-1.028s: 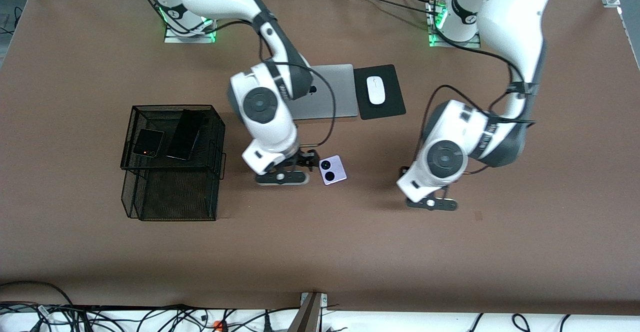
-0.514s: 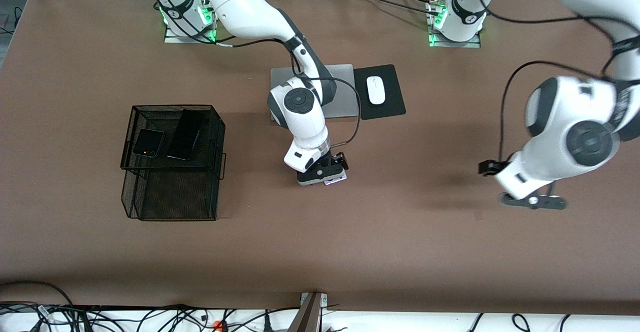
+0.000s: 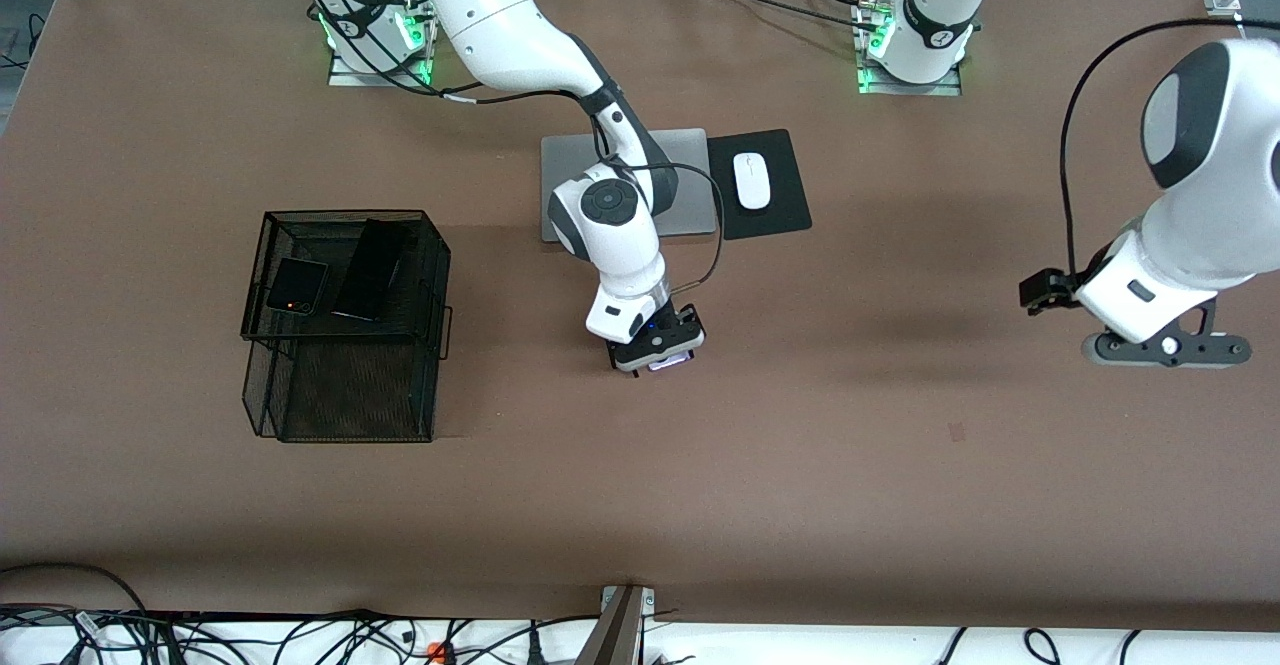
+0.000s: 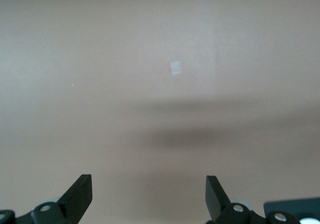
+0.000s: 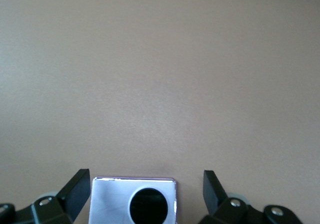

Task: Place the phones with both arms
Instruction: 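Grasp the white phone with the right gripper while the left gripper withdraws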

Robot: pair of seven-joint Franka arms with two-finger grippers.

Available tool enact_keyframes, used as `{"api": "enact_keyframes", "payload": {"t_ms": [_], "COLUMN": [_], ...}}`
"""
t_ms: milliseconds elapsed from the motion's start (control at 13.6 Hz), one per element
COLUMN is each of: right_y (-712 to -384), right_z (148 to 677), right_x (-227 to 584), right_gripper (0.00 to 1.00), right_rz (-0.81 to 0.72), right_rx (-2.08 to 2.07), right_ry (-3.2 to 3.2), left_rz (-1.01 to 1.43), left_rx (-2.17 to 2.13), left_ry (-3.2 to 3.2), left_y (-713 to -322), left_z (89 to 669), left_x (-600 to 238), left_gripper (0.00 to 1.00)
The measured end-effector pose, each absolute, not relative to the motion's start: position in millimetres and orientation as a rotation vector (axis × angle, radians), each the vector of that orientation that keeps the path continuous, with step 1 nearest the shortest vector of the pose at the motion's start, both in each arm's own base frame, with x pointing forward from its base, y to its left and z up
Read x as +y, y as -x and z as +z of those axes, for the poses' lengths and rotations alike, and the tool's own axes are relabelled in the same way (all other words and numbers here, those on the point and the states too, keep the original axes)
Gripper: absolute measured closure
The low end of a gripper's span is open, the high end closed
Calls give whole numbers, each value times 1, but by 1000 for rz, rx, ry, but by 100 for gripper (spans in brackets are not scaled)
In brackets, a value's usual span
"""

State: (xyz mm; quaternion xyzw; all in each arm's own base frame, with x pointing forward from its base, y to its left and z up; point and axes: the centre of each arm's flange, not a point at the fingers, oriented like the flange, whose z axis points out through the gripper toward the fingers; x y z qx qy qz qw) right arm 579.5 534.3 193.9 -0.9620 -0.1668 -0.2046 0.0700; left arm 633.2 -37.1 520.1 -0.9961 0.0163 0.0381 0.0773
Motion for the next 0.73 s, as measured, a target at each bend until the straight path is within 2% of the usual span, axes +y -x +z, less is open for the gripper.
{"api": "enact_keyframes", "payload": {"t_ms": [367,734], "right_y": [-571,-564], "right_z": [181,161], "right_x": [539,544], "right_gripper": [0,0], "right_rz": [-599,-639], "right_rx": [-526,-548], "right_ry": [2904,2886], "left_rz": [89,75], "left_rx": [48,114], "left_ry": [3022,3182], "left_y": [-599,-585], "left_z": [582,600], "left_x": [-29,30], "left_gripper": [0,0]}}
